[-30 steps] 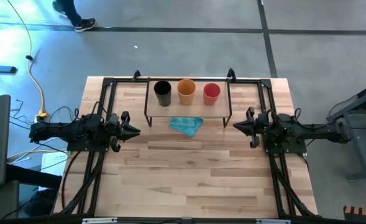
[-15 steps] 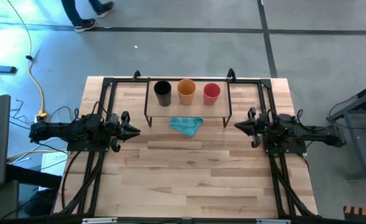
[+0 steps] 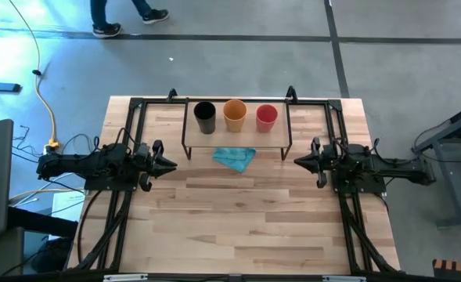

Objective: Stack small to large cups/mugs on shelf
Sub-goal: Return to Home Position

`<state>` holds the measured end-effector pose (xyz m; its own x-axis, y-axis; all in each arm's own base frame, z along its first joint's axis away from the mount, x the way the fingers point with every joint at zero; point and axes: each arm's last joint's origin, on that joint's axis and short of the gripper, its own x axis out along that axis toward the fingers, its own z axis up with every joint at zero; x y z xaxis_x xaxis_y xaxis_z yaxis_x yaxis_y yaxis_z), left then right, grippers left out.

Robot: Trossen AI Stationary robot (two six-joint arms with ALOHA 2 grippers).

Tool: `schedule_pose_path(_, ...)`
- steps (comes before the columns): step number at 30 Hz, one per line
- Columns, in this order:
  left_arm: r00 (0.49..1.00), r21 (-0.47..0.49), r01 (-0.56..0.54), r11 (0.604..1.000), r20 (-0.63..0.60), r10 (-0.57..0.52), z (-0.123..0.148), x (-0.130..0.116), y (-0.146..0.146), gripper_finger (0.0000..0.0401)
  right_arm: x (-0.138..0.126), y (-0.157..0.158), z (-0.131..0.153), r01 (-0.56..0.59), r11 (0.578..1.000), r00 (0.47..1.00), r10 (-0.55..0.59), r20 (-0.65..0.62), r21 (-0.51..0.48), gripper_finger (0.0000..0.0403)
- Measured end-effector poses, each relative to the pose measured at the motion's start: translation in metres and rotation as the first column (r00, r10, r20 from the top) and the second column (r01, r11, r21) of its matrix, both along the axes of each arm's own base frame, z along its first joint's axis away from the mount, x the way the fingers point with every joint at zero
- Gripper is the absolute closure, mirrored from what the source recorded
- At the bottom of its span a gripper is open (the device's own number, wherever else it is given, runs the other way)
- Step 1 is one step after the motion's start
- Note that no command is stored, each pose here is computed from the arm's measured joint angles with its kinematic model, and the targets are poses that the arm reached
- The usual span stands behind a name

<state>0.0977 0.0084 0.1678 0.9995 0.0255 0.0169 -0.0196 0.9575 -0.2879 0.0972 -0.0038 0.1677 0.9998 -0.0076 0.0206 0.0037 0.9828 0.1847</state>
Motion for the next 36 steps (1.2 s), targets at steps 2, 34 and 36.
schedule_pose_path(2,1.0,0.0,0.0,1.0,0.0,0.0,0.0,0.0,0.0,0.0345,0.0002,0.0006,0.0,-0.021,1.0,1.0,0.021,-0.001,0.006,0.04)
schedule_pose_path(34,1.0,0.0,0.0,1.0,0.0,0.0,0.0,0.0,0.0,0.0345,0.0002,0.0009,0.0003,-0.029,0.996,1.0,0.029,-0.001,-0.083,0.04)
schedule_pose_path(36,1.0,0.0,0.0,1.0,0.0,0.0,0.0,0.0,0.0,0.0345,0.0001,0.0012,0.0005,-0.042,0.999,0.999,0.042,0.002,-0.012,0.04)
